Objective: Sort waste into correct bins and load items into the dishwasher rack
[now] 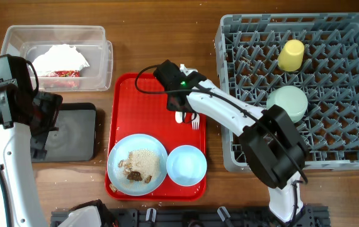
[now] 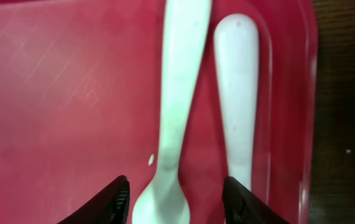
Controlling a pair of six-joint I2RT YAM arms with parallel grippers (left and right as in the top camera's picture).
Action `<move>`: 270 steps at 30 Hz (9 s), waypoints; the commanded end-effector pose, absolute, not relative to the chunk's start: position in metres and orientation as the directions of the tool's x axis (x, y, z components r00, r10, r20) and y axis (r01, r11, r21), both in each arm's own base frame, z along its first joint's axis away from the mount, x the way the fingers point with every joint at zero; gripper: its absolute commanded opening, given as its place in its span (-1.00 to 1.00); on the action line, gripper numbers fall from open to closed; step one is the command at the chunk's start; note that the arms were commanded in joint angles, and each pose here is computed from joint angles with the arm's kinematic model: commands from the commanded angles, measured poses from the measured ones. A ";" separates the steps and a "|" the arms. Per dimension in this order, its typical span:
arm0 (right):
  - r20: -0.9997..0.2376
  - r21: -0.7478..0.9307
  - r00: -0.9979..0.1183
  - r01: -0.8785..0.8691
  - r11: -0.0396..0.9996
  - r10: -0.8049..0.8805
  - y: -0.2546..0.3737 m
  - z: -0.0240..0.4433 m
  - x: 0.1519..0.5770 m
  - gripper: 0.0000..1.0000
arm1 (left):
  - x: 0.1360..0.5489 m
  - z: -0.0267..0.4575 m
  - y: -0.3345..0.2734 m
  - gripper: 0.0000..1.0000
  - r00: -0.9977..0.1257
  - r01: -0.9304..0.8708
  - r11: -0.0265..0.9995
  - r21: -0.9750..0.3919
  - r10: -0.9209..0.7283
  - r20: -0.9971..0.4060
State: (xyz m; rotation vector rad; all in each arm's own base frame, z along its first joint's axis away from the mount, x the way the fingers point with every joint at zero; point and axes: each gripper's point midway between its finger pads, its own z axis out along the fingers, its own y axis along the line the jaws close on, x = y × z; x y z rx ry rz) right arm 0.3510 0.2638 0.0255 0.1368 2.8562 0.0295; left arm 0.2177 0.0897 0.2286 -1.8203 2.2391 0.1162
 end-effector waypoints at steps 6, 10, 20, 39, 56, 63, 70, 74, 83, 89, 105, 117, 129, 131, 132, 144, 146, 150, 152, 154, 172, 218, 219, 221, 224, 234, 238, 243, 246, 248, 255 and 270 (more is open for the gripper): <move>-0.190 0.061 -0.975 0.103 0.993 0.113 0.273 -0.003 0.342 -0.03 | 0.215 0.229 0.093 1.00 -0.164 -0.976 0.194 -0.094 -0.952 -0.258; -0.135 0.062 -0.980 0.142 0.988 0.149 0.272 -0.011 0.332 -0.04 | 0.215 0.229 0.093 1.00 -0.164 -0.976 0.194 -0.095 -0.952 -0.257; -0.128 0.073 -0.979 0.149 0.986 0.157 0.275 -0.008 0.332 -0.54 | 0.215 0.229 0.093 1.00 -0.164 -0.976 0.194 -0.094 -0.952 -0.258; -0.199 0.136 -0.971 0.104 0.985 0.130 0.276 0.034 0.348 -0.91 | 0.215 0.229 0.093 1.00 -0.164 -0.976 0.194 -0.094 -0.952 -0.258; -0.307 0.009 -0.951 -0.021 1.000 -0.017 0.238 0.053 0.368 -0.24 | 0.215 0.229 0.093 1.00 -0.164 -0.976 0.194 -0.094 -0.952 -0.258; -0.240 -0.025 -0.970 -0.027 0.999 -0.032 0.226 0.034 0.350 -0.22 | 0.215 0.229 0.093 1.00 -0.164 -0.976 0.194 -0.094 -0.952 -0.258; -0.126 0.042 -0.990 -0.061 0.997 -0.056 0.232 0.018 0.324 -0.23 | 0.215 0.229 0.093 1.00 -0.164 -0.976 0.194 -0.094 -0.952 -0.258; -0.113 0.039 -0.991 -0.071 0.997 -0.066 0.230 0.016 0.320 -0.21 | 0.215 0.229 0.093 1.00 -0.164 -0.976 0.194 -0.094 -0.952 -0.258; -0.052 0.019 -0.995 -0.087 0.996 -0.086 0.220 0.000 0.301 -0.12 | 0.215 0.229 0.093 1.00 -0.164 -0.976 0.194 -0.094 -0.952 -0.258; -0.048 0.032 -0.995 -0.087 0.996 -0.085 0.222 0.000 0.300 -0.45 | 0.215 0.229 0.093 1.00 -0.164 -0.976 0.194 -0.094 -0.952 -0.258; -0.111 0.070 -0.992 -0.068 0.995 -0.059 0.232 0.030 0.329 -0.79 | 0.215 0.229 0.093 1.00 -0.164 -0.976 0.194 -0.094 -0.952 -0.258; -0.332 0.117 -0.943 -0.012 0.993 0.027 0.163 0.139 0.428 -0.80 | 0.215 0.229 0.093 1.00 -0.164 -0.976 0.194 -0.094 -0.952 -0.258; -0.366 0.053 -0.930 -0.059 0.997 -0.036 0.085 0.148 0.450 -0.42 | 0.215 0.229 0.093 1.00 -0.164 -0.976 0.194 -0.094 -0.952 -0.258; -0.358 0.073 -0.933 -0.066 0.995 -0.035 0.088 0.147 0.448 -0.42 | 0.215 0.229 0.093 1.00 -0.164 -0.976 0.194 -0.094 -0.952 -0.258; -0.356 0.086 -0.934 -0.075 0.993 -0.039 0.091 0.147 0.447 -0.42 | 0.215 0.229 0.093 1.00 -0.164 -0.976 0.194 -0.094 -0.952 -0.258; -0.310 0.158 -0.951 -0.064 0.985 -0.012 0.102 0.145 0.437 0.25 | 0.215 0.229 0.093 1.00 -0.164 -0.976 0.194 -0.094 -0.952 -0.258; -0.299 0.186 -0.954 -0.051 0.981 0.007 0.106 0.146 0.435 0.27 | 0.215 0.229 0.093 1.00 -0.164 -0.976 0.194 -0.095 -0.952 -0.257; -0.283 0.284 -0.959 -0.094 0.954 -0.010 0.129 0.149 0.429 0.33 | 0.215 0.229 0.093 1.00 -0.164 -0.976 0.194 -0.094 -0.952 -0.258; -0.279 0.307 -0.960 -0.113 0.945 -0.025 0.143 0.150 0.426 0.35 | 0.215 0.229 0.093 1.00 -0.164 -0.976 0.194 -0.094 -0.952 -0.258; -0.275 0.319 -0.961 -0.111 0.941 -0.021 0.159 0.151 0.422 0.36 | 0.215 0.229 0.093 1.00 -0.164 -0.976 0.194 -0.094 -0.952 -0.258; -0.224 0.170 -0.930 0.256 0.952 0.291 0.269 0.078 0.378 0.64 | 0.215 0.229 0.093 1.00 -0.164 -0.976 0.194 -0.094 -0.952 -0.258; 0.051 -0.020 -0.948 0.314 0.949 0.315 0.303 -0.027 0.297 0.01 | 0.215 0.229 0.093 1.00 -0.164 -0.976 0.194 -0.095 -0.952 -0.257; 0.044 -0.030 -0.948 0.314 0.949 0.315 0.301 -0.027 0.297 0.00 | 0.215 0.229 0.093 1.00 -0.164 -0.976 0.194 -0.094 -0.952 -0.258; 0.034 -0.041 -0.949 0.311 0.949 0.312 0.298 -0.027 0.298 -0.01 | 0.215 0.229 0.093 1.00 -0.164 -0.976 0.194 -0.094 -0.952 -0.258; 0.026 -0.034 -0.966 0.255 0.966 0.256 0.299 -0.027 0.300 -0.28 | 0.215 0.229 0.093 1.00 -0.164 -0.976 0.194 -0.094 -0.952 -0.258; 0.011 -0.035 -0.983 0.183 0.982 0.184 0.298 -0.027 0.304 -0.34 | 0.215 0.229 0.093 1.00 -0.164 -0.976 0.194 -0.094 -0.952 -0.258; 0.001 -0.018 -0.989 0.148 0.989 0.149 0.302 -0.019 0.311 -0.31 | 0.215 0.229 0.093 1.00 -0.164 -0.976 0.194 -0.094 -0.952 -0.258; -0.026 0.013 -0.995 0.101 0.995 0.101 0.305 0.000 0.326 -0.33 | 0.215 0.229 0.093 1.00 -0.164 -0.976 0.194 -0.094 -0.952 -0.258; -0.040 0.027 -0.994 0.096 0.995 0.097 0.303 0.010 0.331 -0.34 | 0.215 0.229 0.093 1.00 -0.164 -0.976 0.194 -0.094 -0.952 -0.258; -0.058 0.036 -0.993 0.104 0.994 0.106 0.298 0.020 0.337 -0.34 | 0.215 0.229 0.093 1.00 -0.164 -0.976 0.194 -0.094 -0.952 -0.258; -0.153 0.098 -0.986 0.058 0.993 0.073 0.279 0.071 0.363 -0.32 | 0.215 0.229 0.093 1.00 -0.164 -0.976 0.194 -0.095 -0.952 -0.257; -0.406 0.094 -0.910 0.052 0.994 0.085 0.144 0.178 0.431 -0.21 | 0.215 0.229 0.093 1.00 -0.164 -0.976 0.194 -0.094 -0.952 -0.258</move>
